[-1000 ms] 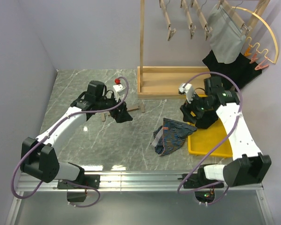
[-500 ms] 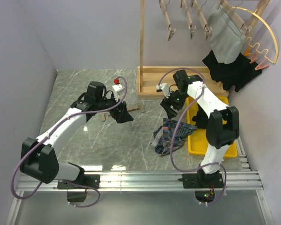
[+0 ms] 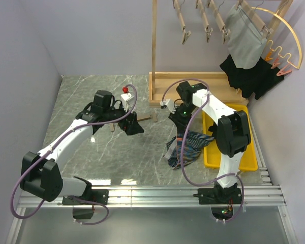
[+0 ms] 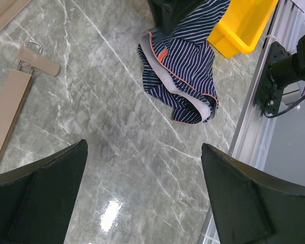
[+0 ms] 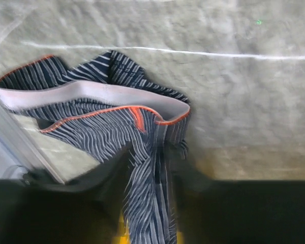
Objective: Clip the underwear to the hanger
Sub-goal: Flatten out the underwear at the center of the board.
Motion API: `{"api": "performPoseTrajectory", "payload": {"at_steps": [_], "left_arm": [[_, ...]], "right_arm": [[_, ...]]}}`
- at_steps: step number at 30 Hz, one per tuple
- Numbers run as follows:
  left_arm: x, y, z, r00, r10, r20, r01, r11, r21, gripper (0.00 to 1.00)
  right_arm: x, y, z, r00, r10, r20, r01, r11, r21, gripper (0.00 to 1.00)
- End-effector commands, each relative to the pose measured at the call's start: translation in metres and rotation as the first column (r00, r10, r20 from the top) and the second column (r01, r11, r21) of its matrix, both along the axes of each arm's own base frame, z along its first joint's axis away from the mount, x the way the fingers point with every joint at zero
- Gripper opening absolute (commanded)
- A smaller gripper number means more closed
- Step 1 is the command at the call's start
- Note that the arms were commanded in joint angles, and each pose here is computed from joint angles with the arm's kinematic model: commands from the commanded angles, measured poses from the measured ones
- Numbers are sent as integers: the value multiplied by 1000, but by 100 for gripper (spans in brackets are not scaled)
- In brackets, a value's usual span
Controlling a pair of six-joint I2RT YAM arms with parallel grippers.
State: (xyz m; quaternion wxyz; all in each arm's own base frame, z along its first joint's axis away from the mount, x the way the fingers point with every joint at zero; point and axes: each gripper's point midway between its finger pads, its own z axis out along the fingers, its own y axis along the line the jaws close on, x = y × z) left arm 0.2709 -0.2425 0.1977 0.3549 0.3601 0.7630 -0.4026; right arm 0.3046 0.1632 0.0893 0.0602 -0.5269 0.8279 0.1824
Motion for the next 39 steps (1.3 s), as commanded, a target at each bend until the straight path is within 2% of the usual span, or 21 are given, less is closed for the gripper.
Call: {"api": "performPoseTrajectory", "payload": {"at_steps": [1, 2, 3, 6, 11, 13, 15, 20, 25, 27, 31, 36, 39], "left_arm": [[3, 0, 17, 998, 16, 61, -14, 999, -30, 99], [4, 0, 17, 998, 20, 66, -18, 999, -33, 99], [6, 2, 16, 997, 32, 68, -30, 999, -34, 99], [10, 5, 16, 996, 60, 70, -56, 997, -51, 99], [20, 9, 24, 987, 121, 102, -113, 990, -83, 99], [21, 9, 23, 986, 112, 120, -102, 991, -85, 99], [20, 7, 19, 990, 89, 112, -81, 993, -81, 99], [20, 4, 7, 973, -41, 229, 49, 998, -30, 99], [24, 1, -10, 910, -184, 372, 180, 983, 46, 99], [22, -4, -19, 894, -228, 387, 223, 973, 58, 99], [21, -19, -36, 812, -342, 474, 307, 940, 151, 99], [-2, -59, -57, 784, -453, 424, 424, 890, 166, 90], [-10, -78, -56, 827, -425, 368, 426, 901, 83, 86]], "right_arm": [[-17, -1, 13, 999, 30, -29, -30, 999, 15, 24], [-22, -1, 16, 999, 33, -35, -33, 999, 14, 15], [-25, -1, 17, 999, 37, -34, -36, 999, 16, 0], [-22, -2, 44, 998, 24, 51, -27, 999, 42, 0], [-16, 1, 143, 948, -23, 317, -36, 984, 177, 0], [-23, -1, 179, 906, -42, 422, -58, 974, 220, 0], [-28, -5, 195, 876, -52, 479, -70, 970, 233, 0], [-38, -24, 247, 725, -115, 679, -81, 965, 251, 0], [-44, -33, 271, 631, -176, 756, -70, 957, 281, 0], [-43, -32, 271, 621, -174, 764, -80, 956, 282, 0], [-42, -32, 273, 606, -182, 774, -84, 954, 289, 0], [-41, -33, 274, 600, -197, 775, -73, 952, 298, 0], [-43, -31, 285, 580, -221, 784, -76, 944, 322, 0]]}}
